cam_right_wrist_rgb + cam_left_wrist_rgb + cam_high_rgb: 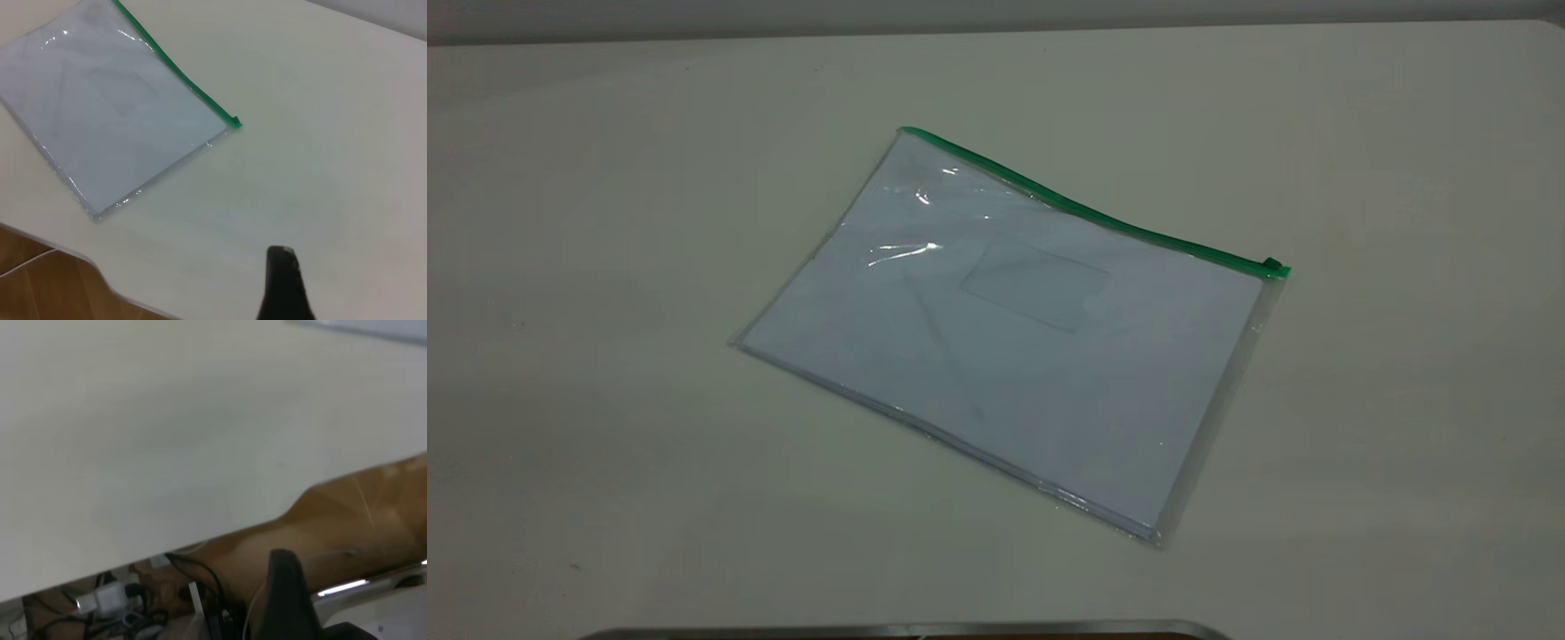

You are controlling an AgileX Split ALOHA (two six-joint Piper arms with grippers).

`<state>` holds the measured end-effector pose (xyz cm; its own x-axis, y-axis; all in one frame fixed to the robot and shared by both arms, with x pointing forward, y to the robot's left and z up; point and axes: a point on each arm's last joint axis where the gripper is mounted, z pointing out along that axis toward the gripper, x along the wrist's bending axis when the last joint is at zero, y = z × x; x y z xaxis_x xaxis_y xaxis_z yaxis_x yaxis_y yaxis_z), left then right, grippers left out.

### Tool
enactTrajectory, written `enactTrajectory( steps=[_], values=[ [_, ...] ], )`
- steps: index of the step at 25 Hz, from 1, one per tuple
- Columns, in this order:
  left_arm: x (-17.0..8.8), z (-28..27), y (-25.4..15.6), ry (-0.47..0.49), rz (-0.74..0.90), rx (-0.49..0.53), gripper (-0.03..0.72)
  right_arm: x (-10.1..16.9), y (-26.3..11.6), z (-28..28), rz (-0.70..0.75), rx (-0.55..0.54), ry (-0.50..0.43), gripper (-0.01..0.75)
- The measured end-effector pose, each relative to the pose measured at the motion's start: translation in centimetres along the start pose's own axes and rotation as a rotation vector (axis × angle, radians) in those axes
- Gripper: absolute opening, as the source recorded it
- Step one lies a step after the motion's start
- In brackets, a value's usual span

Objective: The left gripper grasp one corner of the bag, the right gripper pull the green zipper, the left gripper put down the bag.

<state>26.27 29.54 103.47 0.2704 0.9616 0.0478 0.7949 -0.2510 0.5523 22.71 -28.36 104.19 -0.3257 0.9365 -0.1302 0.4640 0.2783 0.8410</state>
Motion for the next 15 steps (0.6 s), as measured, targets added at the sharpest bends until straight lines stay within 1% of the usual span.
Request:
enactTrajectory(
  steps=[5, 10, 15],
  values=[
    [0.00, 0.36, -0.09, 0.000, -0.024, 0.001, 0.590, 0.00, 0.00, 0.00, 0.001, 0.000, 0.000, 0.561],
    [0.00, 0.36, -0.04, 0.000, -0.083, -0.004, 0.590, 0.00, 0.00, 0.00, 0.001, 0.000, 0.000, 0.561],
    [0.01, 0.36, -0.03, 0.001, -0.090, -0.005, 0.590, 0.00, 0.00, 0.00, 0.001, 0.000, 0.000, 0.561]
  ],
)
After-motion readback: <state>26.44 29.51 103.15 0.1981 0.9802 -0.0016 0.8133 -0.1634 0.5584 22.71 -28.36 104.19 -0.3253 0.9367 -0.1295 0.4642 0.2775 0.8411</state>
